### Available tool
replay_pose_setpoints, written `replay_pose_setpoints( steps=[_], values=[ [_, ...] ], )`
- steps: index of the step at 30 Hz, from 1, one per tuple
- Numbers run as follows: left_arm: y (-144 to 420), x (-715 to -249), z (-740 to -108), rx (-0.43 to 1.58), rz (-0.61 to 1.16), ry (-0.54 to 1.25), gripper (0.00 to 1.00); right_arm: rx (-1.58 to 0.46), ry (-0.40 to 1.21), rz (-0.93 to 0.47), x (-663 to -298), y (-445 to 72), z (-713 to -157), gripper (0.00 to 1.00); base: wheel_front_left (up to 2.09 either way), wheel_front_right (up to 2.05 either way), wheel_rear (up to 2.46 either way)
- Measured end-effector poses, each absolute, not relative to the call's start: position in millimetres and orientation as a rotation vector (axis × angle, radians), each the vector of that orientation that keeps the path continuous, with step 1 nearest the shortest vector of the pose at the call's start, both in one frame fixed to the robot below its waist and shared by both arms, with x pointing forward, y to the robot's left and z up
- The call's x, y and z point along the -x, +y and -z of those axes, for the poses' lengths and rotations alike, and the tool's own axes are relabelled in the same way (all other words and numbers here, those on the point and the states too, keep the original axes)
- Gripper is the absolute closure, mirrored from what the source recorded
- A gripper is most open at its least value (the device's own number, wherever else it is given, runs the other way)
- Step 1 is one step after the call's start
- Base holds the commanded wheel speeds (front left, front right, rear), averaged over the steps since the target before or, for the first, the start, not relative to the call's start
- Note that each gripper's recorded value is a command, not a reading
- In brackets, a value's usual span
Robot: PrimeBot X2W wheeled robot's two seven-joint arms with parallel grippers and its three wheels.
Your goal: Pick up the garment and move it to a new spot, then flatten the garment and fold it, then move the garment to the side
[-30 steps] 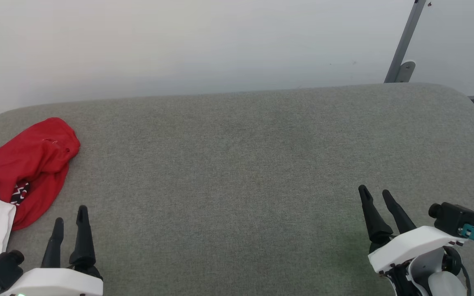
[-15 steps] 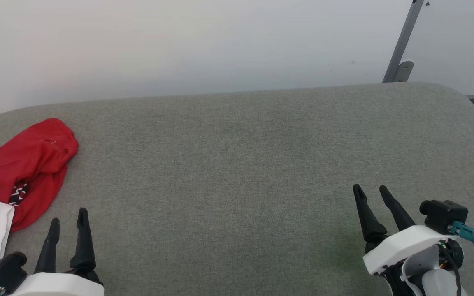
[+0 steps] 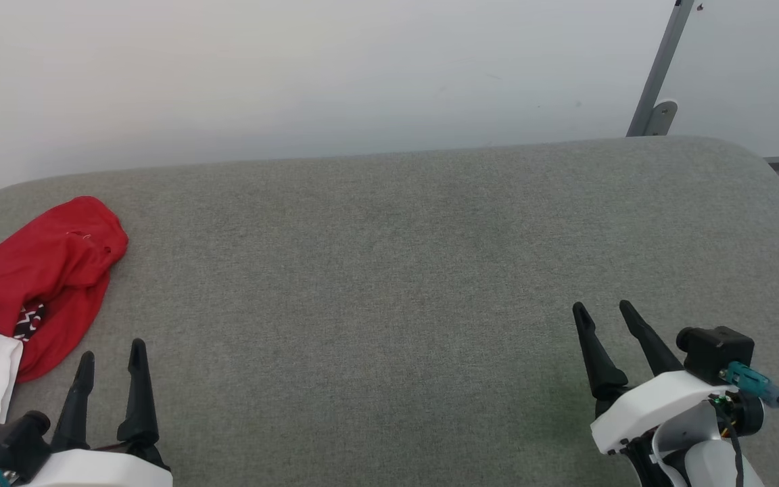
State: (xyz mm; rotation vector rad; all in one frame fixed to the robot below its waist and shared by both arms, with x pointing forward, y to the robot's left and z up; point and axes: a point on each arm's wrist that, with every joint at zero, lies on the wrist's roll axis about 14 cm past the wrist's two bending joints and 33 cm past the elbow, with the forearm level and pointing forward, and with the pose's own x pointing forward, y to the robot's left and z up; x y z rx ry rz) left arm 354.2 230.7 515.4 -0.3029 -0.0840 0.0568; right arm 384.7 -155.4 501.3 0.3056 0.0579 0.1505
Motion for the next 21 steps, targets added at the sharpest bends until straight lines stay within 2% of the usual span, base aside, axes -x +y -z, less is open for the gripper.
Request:
replay_pose_setpoints(
  steps=[21],
  values=[
    [227.7,-351.1,-522.8,0.158,-0.021,-0.117,0.00,-0.162,0.015,-0.171,-385.4,-153.4,-510.6,0.00,0.00,0.00,0.00]
  ],
)
